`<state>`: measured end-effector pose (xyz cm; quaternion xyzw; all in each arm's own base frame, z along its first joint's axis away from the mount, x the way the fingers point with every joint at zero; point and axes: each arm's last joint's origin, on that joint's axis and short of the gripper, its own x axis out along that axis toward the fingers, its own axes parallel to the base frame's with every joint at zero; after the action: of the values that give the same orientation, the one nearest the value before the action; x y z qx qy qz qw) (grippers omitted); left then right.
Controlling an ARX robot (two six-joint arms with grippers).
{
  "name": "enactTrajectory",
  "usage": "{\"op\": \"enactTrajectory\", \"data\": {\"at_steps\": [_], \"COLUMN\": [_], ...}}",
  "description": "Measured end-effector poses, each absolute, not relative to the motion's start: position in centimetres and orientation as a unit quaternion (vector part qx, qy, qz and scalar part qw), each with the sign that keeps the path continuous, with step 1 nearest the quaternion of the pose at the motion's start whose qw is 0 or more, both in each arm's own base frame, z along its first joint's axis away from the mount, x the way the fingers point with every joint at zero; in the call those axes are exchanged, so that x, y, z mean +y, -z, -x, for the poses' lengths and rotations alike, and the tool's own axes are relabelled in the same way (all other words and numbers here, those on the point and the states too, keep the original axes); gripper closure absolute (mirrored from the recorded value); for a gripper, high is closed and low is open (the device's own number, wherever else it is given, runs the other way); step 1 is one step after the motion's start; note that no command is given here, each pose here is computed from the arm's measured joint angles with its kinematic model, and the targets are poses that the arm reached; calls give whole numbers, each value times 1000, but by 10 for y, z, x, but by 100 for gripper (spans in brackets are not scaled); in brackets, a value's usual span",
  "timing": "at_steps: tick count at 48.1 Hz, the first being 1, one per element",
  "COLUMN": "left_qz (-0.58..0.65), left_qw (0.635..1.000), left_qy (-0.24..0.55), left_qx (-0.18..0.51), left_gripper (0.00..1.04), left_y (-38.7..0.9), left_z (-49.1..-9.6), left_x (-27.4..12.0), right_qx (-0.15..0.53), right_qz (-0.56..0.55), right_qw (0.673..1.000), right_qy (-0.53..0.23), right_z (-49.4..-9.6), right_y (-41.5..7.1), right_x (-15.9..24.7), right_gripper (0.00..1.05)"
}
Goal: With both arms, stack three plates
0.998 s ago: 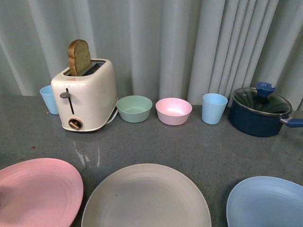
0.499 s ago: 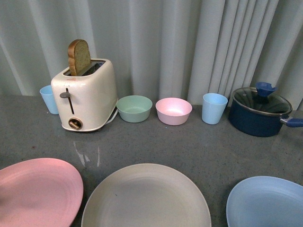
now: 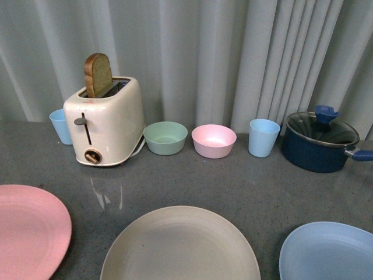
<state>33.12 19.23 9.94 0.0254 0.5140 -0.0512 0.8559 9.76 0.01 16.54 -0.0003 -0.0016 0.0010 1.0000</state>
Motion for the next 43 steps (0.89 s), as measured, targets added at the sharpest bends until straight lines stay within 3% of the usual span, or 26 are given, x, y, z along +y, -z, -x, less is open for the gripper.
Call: {"op": "enactTrajectory", "data": {"at_steps": [9,14,28,43], "left_qz": [-2,44,37,2], "left_qw": [864,867,871,843], "left_qy": [18,31,122,213], "left_qx": [504,495,475,493], "left_gripper": [101,101,101,101], "left_y": [-139,-153,-182,-151], "left_z": [-326,-321,-326,-328], "left_x": [219,214,116,-24], "right_qx": [-2,-2,-2,-2], "right_qz": [0,0,0,0], "right_qw": [1000,1000,1000,1000], "right_qy": [-1,-1,-1,-1], "right_z": [-98,-98,-98,-98], "right_y": [-165,-165,-165,-165], "right_x": [0,0,0,0], "right_gripper": [7,7,7,7]}}
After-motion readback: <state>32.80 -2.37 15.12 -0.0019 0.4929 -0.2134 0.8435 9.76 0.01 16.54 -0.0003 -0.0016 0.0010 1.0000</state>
